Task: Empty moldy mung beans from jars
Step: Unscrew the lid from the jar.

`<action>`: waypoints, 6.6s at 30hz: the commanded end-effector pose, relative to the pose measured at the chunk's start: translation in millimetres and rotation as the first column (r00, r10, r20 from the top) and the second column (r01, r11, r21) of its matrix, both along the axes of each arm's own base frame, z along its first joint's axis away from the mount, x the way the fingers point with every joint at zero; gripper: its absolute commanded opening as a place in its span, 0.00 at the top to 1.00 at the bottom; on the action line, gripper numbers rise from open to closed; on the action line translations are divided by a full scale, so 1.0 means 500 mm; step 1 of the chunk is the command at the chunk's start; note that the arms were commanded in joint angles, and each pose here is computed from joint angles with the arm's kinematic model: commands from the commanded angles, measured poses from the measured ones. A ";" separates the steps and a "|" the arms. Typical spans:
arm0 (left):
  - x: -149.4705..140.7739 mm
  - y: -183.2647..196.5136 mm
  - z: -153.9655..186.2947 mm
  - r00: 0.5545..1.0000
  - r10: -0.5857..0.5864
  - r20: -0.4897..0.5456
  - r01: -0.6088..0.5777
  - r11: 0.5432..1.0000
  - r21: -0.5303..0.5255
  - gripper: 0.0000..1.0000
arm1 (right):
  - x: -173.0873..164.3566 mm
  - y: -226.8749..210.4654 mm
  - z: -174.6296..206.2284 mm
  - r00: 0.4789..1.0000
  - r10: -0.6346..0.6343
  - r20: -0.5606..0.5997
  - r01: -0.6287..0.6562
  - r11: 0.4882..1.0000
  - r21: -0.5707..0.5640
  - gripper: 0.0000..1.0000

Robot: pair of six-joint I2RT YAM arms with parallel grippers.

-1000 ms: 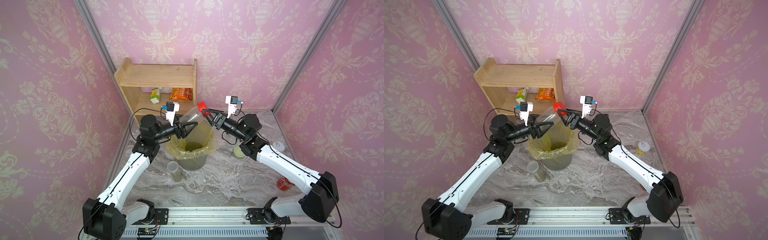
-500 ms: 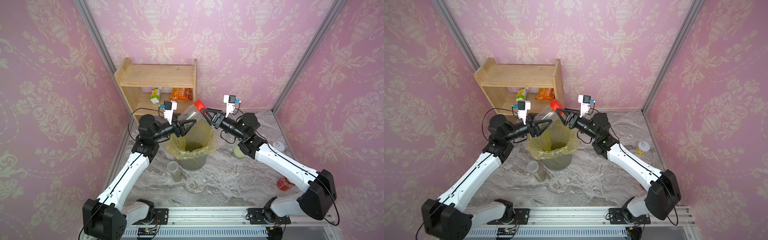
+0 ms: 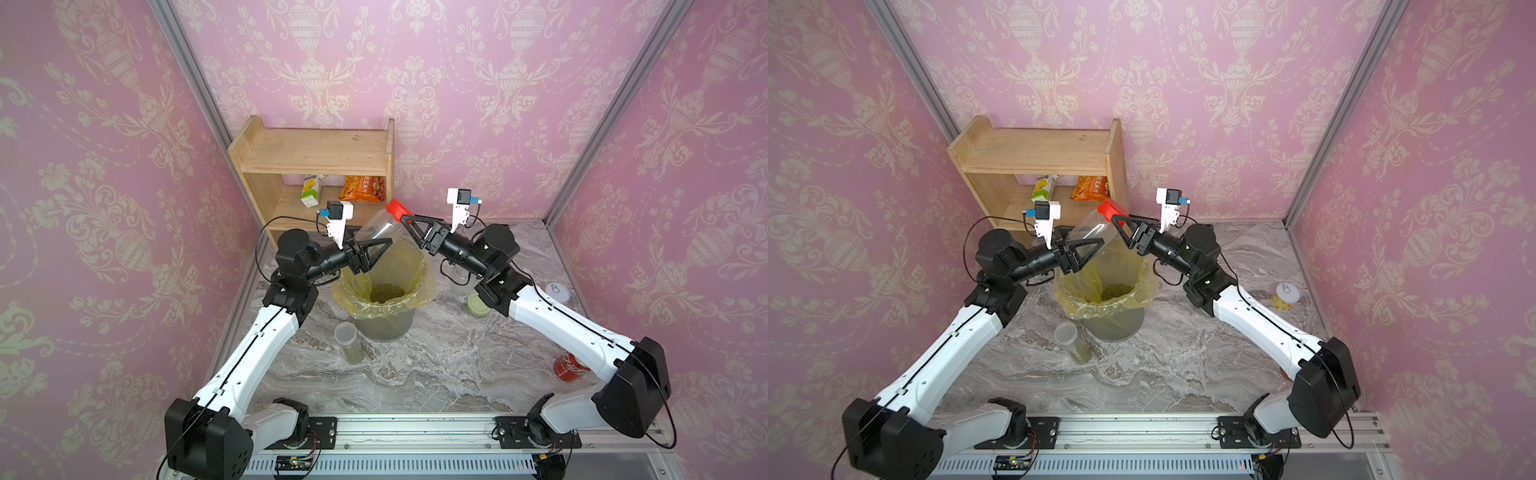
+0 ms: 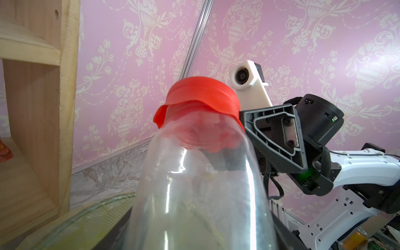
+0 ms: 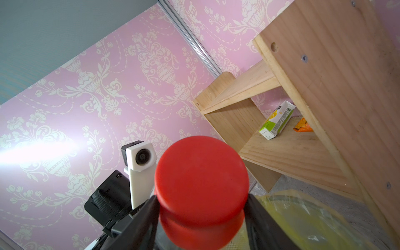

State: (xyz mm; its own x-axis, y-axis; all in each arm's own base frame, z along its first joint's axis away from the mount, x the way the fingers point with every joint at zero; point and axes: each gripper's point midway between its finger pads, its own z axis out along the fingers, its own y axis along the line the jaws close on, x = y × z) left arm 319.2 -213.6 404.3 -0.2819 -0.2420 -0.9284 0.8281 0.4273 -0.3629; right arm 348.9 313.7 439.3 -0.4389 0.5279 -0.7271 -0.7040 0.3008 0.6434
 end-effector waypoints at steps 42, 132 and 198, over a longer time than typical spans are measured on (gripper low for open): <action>-0.019 0.010 0.030 0.997 0.020 0.077 -0.020 1.000 0.005 0.58 | 0.005 -0.005 0.028 0.999 0.030 -0.030 -0.028 0.997 0.071 0.42; -0.017 0.013 0.031 0.995 0.036 0.092 -0.037 0.999 0.002 0.59 | 0.002 0.043 0.064 1.000 0.017 0.016 -0.019 0.996 0.090 0.04; -0.009 0.018 0.018 0.995 0.066 0.074 -0.067 0.998 0.013 0.59 | 0.036 -0.016 0.068 0.998 -0.053 -0.035 0.057 0.986 0.154 0.36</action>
